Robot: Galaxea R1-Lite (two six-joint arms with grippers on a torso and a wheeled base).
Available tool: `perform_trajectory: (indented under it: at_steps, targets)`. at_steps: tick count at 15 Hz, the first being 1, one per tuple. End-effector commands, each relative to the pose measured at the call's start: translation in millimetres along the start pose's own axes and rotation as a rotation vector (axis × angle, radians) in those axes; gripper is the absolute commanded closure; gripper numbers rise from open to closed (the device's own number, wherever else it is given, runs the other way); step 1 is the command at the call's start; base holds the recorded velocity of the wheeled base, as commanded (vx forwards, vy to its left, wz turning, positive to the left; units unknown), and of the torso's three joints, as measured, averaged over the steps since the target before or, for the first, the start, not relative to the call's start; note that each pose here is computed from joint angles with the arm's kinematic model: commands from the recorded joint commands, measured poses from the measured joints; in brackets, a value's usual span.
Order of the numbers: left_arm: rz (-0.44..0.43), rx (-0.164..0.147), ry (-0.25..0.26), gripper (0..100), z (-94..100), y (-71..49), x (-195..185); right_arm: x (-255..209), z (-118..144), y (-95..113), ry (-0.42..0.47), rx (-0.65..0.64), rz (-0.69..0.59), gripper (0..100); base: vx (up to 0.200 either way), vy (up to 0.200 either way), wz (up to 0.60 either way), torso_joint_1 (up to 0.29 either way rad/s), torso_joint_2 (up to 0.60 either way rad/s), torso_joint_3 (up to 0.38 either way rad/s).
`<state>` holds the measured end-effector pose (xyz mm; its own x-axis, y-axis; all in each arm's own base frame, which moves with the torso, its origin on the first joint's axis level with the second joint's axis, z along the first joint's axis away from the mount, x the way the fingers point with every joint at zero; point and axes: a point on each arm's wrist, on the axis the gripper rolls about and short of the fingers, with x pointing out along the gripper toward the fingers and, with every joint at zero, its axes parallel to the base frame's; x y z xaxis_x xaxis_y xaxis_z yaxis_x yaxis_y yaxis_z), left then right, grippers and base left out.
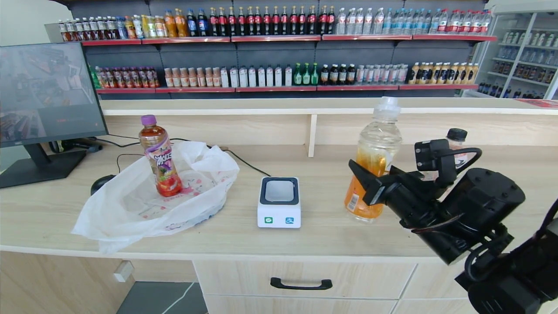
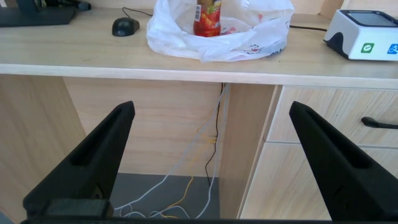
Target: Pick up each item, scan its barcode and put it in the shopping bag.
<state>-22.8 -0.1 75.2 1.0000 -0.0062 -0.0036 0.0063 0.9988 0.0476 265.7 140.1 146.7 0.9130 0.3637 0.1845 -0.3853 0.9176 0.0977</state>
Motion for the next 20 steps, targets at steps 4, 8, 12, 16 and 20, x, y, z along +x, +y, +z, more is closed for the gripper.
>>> perform_trajectory:
  at_steps: [4, 8, 12, 16, 20]
  targets:
    - [0.000, 0.000, -0.001, 0, 0.0, 0.0, 0, -48, 26, 4, -0.020, 0.004, 0.033, 100, 0.000, 0.000, 0.00, 0.000, 0.00, 0.000]
    - [0.000, 0.000, -0.001, 0, 0.0, 0.0, 0, -75, 37, 1, -0.035, 0.006, 0.032, 100, 0.000, 0.000, 0.00, 0.000, 0.00, 0.000]
    - [0.000, 0.000, -0.001, 0, 0.0, 0.0, 0, -103, 47, -5, -0.058, 0.005, 0.020, 100, 0.000, 0.000, 0.00, 0.000, 0.00, 0.000]
    - [0.000, 0.000, -0.001, 0, 0.0, 0.0, 0, -109, 50, -5, -0.071, 0.017, 0.026, 100, 0.000, 0.000, 0.00, 0.000, 0.00, 0.000]
    - [0.000, 0.000, -0.001, 0, 0.0, 0.0, 0, -115, 54, 4, -0.081, 0.084, 0.088, 100, 0.000, 0.000, 0.00, 0.000, 0.00, 0.000]
